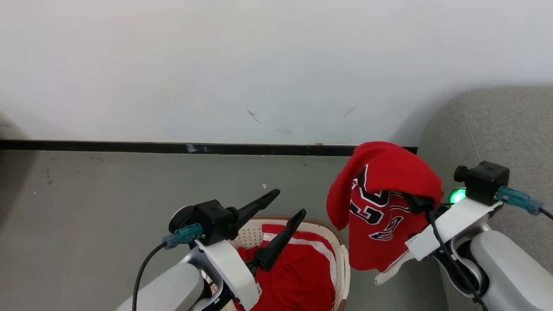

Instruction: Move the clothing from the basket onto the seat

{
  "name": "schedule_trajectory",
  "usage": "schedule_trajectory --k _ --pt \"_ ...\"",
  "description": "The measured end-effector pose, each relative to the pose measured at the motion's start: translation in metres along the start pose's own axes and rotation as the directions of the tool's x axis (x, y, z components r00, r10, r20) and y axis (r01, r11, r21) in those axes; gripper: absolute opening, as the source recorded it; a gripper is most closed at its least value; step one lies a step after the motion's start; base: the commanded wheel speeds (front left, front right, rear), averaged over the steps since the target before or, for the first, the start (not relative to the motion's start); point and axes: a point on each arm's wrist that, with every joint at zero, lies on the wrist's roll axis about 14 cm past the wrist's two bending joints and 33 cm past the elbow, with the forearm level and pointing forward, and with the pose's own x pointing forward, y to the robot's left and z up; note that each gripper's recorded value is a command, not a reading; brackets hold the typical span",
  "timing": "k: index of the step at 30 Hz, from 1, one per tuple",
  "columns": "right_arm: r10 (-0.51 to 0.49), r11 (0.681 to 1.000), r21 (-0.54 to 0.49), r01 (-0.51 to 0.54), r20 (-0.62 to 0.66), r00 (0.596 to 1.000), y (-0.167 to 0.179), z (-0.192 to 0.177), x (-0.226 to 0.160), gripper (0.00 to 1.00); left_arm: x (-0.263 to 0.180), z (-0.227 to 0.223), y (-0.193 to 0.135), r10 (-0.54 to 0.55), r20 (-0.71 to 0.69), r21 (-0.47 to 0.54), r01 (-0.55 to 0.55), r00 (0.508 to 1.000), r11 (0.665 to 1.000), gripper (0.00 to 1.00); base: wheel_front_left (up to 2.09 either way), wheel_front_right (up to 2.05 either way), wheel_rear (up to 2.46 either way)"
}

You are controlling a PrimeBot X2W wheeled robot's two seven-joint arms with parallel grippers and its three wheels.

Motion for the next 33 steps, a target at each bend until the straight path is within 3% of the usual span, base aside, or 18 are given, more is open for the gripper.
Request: schedule_trajectory --k 12,33 --pt "-0.144 0.988 -0.055 0.147 0.05 0.988 -0.044 0.021 -0.029 0.0 0.007 -0.005 -0.011 -0.052 -0.008 0.043 0.053 0.999 0.998 1.0 0.0 0.0 0.0" --pt "-0.315 0.933 -0.135 0.333 0.137 0.939 -0.082 0.056 -0.089 0.0 0.03 -0.013 -0.05 -0.2 -0.007 0.029 0.2 0.98 0.979 1.0 0.0 0.0 0.0"
